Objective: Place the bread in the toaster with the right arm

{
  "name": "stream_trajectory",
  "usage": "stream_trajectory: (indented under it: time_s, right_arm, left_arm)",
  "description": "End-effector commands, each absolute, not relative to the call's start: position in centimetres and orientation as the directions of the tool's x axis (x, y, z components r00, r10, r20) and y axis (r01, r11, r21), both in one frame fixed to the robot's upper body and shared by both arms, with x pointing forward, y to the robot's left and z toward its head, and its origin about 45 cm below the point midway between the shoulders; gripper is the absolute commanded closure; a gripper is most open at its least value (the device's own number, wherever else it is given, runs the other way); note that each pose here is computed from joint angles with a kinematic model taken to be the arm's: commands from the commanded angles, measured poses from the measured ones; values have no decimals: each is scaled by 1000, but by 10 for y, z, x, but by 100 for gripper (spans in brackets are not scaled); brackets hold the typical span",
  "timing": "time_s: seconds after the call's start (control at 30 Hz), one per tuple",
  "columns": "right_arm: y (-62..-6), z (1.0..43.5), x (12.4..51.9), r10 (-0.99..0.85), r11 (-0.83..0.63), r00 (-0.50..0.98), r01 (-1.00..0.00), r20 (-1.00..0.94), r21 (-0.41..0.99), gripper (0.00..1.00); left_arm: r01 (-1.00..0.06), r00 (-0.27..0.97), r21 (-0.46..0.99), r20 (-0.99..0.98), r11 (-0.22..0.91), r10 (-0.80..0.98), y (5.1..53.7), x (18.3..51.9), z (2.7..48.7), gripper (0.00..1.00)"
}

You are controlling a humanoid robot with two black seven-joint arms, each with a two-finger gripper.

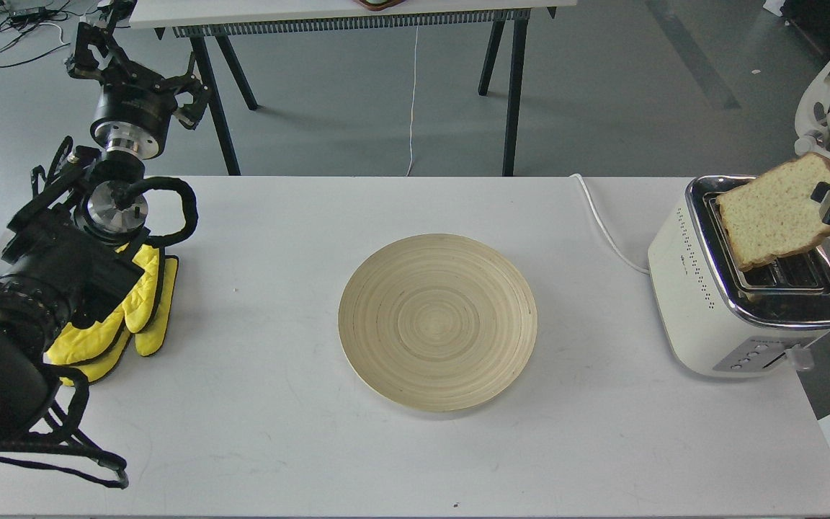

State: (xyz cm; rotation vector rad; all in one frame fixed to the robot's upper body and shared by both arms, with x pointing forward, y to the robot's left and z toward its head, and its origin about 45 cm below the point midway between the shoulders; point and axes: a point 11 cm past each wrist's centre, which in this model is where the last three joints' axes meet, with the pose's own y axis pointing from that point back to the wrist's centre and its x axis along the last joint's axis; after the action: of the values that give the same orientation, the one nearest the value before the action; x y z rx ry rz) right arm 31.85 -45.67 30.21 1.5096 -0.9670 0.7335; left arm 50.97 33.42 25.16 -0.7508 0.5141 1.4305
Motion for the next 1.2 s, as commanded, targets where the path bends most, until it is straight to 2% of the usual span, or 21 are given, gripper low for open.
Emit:
stream_trajectory:
  time_s: [0.0, 0.37, 0.4, 0.47, 0.53, 0.6, 0.67, 0.83, 0.87, 0.93, 0.97, 1.17]
  right_arm:
    - [-456, 303, 317, -174, -21, 468, -881, 867, 472, 94]
    - [-457, 298, 315, -175, -20, 479, -875, 860, 484, 92]
    - [-456, 297, 315, -176, -22, 480, -875, 860, 484, 87]
    - [-451, 295, 317, -180, -37, 477, -877, 860, 479, 65]
    - [-449, 294, 318, -181, -45, 479, -876, 859, 479, 60]
    - [-447, 295, 319, -182, -51, 475, -879, 861, 474, 48]
    - [-447, 296, 319, -183, -54, 473, -880, 862, 471, 39]
    - [-438, 302, 326, -223, -82, 451, -892, 864, 445, 31]
    - [-433, 304, 330, -258, -99, 443, -896, 859, 433, 26]
    - [-425, 313, 340, -362, -117, 411, -911, 837, 396, 6]
    - [-419, 318, 345, -430, -128, 393, -918, 813, 376, 2]
    - [-374, 341, 379, -762, -224, 336, -939, 553, 263, 1]
  left_arm:
    - [-988, 95, -151, -720, -22, 687, 335, 510, 251, 0]
    - [-988, 97, -152, -721, -20, 686, 334, 510, 252, 0]
    - [-988, 96, -153, -720, -22, 687, 335, 510, 252, 0]
    - [-988, 97, -152, -721, -20, 686, 334, 510, 252, 0]
    - [-988, 96, -153, -720, -22, 687, 335, 510, 252, 0]
    - [-988, 95, -151, -720, -22, 687, 335, 510, 251, 0]
    - [-988, 97, -152, -721, -21, 686, 334, 510, 252, 0]
    - [-988, 95, -151, -720, -22, 687, 335, 510, 251, 0]
    - [-988, 96, -153, -720, -22, 687, 335, 510, 252, 0]
    - [-988, 96, -153, -720, -22, 687, 335, 510, 252, 0]
    - [-988, 96, -153, -720, -22, 687, 335, 510, 252, 0]
    - [-988, 96, -152, -719, -21, 688, 334, 510, 252, 0]
